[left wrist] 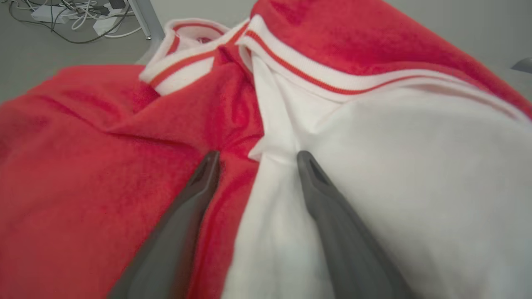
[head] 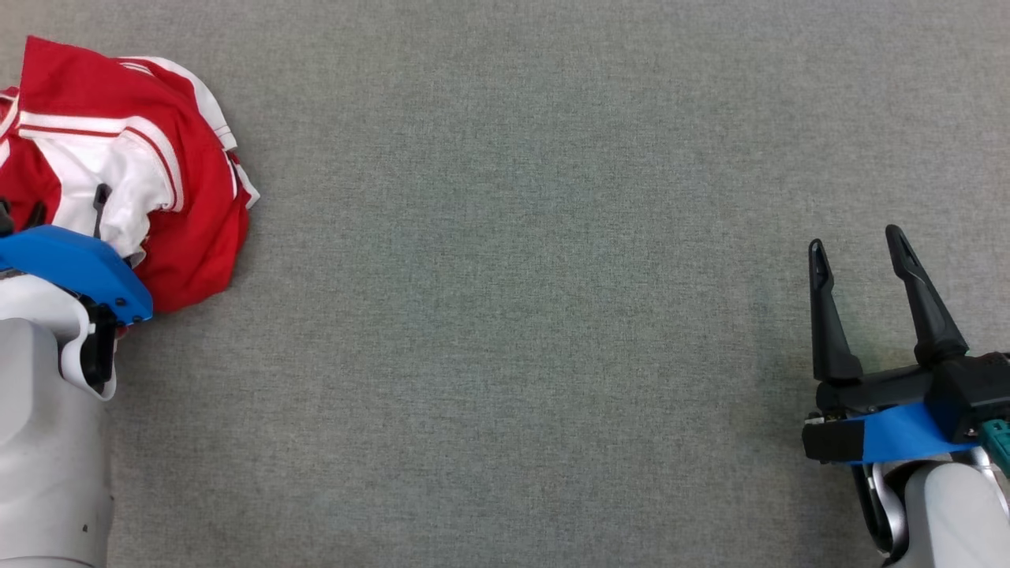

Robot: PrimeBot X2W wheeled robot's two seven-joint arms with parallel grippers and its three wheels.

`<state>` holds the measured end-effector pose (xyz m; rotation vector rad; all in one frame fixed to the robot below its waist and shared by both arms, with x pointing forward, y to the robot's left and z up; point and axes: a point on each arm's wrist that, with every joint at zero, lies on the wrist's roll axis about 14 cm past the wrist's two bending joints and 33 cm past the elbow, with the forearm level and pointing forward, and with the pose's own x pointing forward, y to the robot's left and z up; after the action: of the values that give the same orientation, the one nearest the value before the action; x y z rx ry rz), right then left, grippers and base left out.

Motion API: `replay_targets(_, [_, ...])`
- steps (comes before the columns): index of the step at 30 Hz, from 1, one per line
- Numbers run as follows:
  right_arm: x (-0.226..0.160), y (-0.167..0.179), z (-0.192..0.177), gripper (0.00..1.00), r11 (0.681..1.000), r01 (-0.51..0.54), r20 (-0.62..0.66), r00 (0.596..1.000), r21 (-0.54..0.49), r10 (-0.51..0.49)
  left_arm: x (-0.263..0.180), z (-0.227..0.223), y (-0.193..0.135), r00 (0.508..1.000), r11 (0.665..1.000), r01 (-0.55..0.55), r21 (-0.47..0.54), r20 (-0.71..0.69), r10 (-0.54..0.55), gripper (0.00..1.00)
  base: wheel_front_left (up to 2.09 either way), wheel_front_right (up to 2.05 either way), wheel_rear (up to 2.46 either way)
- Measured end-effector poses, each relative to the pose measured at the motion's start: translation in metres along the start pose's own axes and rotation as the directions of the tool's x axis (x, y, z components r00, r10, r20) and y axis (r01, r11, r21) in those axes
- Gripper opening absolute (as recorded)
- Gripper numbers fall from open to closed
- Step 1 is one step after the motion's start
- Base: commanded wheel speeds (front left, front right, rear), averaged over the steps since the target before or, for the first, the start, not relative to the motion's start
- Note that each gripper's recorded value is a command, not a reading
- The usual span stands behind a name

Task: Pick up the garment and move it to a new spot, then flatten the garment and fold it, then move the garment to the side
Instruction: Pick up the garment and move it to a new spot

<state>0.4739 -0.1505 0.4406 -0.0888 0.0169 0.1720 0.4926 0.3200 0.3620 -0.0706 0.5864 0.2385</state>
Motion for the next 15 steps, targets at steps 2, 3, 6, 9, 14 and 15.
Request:
replay_targets(2, [0.000,0.002,0.001,1.00,1.000,-0.006,0.001,1.000,0.001,0.006,-0.001,-0.001,-0.002,1.000,1.000,0.006,-0.002,-0.001,-0.006,0.17,0.00,0.00,0.00])
replay_targets(3, [0.000,0.003,0.002,1.00,1.000,-0.008,0.003,1.000,0.002,0.008,-0.001,-0.002,-0.002,1.000,1.000,0.007,0.002,-0.007,-0.007,0.00,0.00,0.00,0.00])
replay_targets(6, [-0.001,0.004,0.007,1.00,1.000,-0.012,0.014,1.000,0.003,0.012,-0.004,0.006,-0.002,0.999,1.000,0.015,0.018,0.029,-0.015,0.00,0.00,0.00,0.00])
replay_targets(9, [-0.004,0.005,0.015,1.00,1.000,-0.011,0.029,1.000,0.006,0.011,-0.008,0.034,-0.002,0.990,0.999,0.018,0.028,0.137,-0.022,0.00,0.00,0.00,0.00])
replay_targets(14, [-0.011,0.004,0.028,1.00,1.000,-0.005,0.052,0.999,0.015,0.004,-0.025,0.105,-0.011,0.932,0.997,0.032,0.070,0.359,-0.055,0.00,0.00,0.00,0.00])
replay_targets(15, [-0.013,0.003,0.031,1.00,1.000,-0.002,0.059,0.998,0.017,0.001,-0.031,0.121,-0.014,0.913,0.996,0.038,0.082,0.403,-0.068,0.00,0.00,0.00,0.00])
